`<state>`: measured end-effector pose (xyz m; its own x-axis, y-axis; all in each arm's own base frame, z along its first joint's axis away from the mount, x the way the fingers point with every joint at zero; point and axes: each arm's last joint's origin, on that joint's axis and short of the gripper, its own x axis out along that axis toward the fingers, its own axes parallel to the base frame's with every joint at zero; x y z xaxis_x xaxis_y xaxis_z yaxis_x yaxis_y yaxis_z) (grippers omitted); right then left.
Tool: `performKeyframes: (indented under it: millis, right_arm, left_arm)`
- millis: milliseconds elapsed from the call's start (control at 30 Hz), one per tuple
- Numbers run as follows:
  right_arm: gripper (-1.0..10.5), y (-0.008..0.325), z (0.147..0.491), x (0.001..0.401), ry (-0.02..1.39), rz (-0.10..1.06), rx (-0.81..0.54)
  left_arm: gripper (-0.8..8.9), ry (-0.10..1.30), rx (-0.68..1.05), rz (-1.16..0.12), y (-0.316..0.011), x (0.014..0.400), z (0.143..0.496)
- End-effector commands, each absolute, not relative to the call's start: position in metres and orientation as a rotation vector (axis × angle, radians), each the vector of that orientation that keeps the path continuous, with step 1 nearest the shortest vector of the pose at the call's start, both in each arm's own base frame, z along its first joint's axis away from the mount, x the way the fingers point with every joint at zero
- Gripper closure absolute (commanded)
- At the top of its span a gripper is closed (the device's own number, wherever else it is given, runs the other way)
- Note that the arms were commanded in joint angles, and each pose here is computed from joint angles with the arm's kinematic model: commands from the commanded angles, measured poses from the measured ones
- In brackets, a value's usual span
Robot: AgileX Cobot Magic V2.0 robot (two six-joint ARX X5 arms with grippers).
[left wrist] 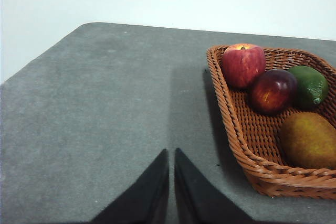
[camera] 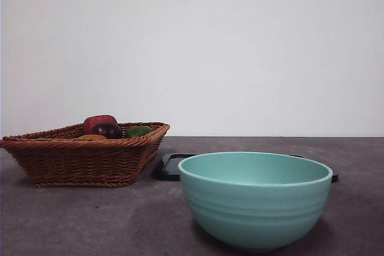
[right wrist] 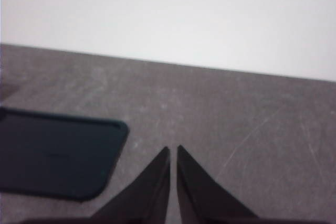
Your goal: Pick up the wifruite, put it on the bowl, pick up the plate, put it on desk
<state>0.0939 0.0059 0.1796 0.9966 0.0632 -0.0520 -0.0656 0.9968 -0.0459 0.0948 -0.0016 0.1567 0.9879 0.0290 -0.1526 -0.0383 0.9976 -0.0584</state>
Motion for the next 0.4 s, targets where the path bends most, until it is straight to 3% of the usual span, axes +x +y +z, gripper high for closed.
performKeyframes:
  millis: [33,400]
  right_arm:
    - [9.3,0.005,0.170,0.095,0.050,0.053,-0.034]
    - [9.3,0.000,0.149,0.096,0.174,0.004,-0.026]
  left_arm:
    - [7.98,0.177,-0.063,0.043,-0.001,0.096,0.149]
    - [7.98,0.177,-0.062,0.043,-0.001,0.096,0.149]
